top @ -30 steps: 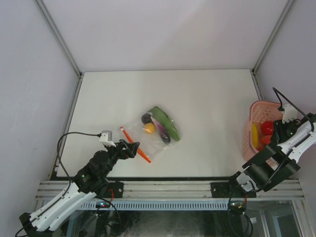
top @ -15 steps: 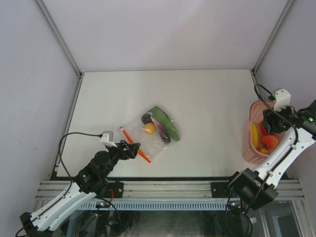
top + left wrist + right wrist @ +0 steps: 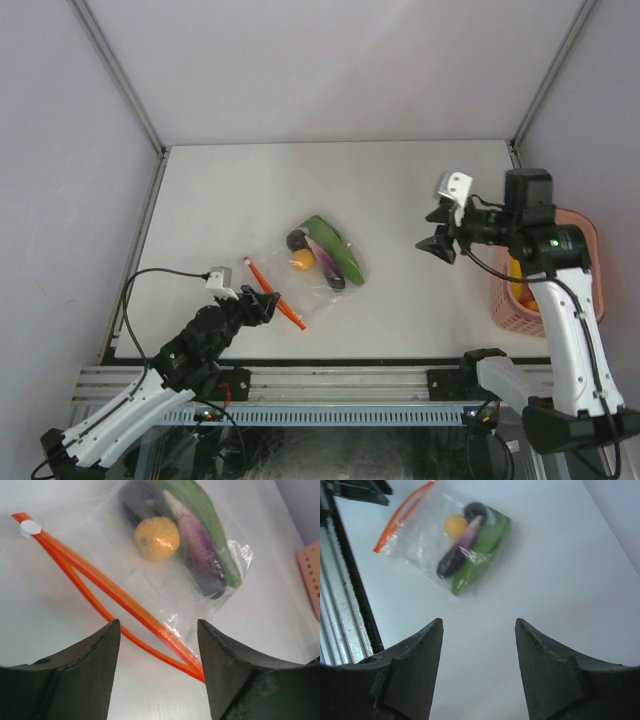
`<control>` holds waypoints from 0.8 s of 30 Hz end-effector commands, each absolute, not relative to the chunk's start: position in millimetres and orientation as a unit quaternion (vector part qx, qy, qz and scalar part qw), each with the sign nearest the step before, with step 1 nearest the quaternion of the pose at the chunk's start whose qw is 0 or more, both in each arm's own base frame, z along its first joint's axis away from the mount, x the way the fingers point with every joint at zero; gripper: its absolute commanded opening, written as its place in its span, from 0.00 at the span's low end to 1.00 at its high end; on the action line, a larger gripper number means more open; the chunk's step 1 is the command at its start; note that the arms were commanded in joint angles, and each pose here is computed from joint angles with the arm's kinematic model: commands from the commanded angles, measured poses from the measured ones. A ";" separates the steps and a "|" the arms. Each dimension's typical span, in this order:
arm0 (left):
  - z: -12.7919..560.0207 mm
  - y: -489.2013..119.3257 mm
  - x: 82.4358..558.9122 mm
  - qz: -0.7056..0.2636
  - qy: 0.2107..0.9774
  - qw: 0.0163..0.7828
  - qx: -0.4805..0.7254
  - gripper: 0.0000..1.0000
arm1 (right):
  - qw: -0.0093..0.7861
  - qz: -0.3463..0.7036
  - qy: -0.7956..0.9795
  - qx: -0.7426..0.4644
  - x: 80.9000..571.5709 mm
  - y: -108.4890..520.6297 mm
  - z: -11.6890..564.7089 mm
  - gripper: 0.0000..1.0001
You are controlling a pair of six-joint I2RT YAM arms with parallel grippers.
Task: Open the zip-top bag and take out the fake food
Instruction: Place the fake fruit in the bin, then pick up the fake fruit from the zipper food storage bag.
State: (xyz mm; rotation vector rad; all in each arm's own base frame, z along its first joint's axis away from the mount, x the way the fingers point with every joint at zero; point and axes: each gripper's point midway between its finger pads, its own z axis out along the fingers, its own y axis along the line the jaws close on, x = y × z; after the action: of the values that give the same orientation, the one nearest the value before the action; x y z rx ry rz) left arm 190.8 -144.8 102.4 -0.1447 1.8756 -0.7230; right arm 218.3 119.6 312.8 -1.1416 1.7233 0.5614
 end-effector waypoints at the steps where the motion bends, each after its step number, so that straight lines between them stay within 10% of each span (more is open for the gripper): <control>1: 91.0 -133.9 191.2 -0.270 0.804 0.525 -0.072 0.56 | 0.478 0.249 0.655 -0.530 247.0 166.0 304.9 0.59; 8: 77.8 -131.8 191.2 -0.260 0.815 0.510 -0.088 0.22 | 0.431 0.260 0.531 -0.682 259.2 227.6 256.3 0.59; 24: 72.6 -147.1 213.1 -0.270 0.797 0.534 -0.078 0.27 | 0.330 0.225 0.375 -0.837 292.8 343.7 173.3 0.52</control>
State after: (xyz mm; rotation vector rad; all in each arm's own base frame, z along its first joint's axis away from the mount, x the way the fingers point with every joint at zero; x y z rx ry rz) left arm 198.6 -140.1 54.4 -0.1796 2.0220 -0.5840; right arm 282.2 315.2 165.9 -2.1466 1.1044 0.6271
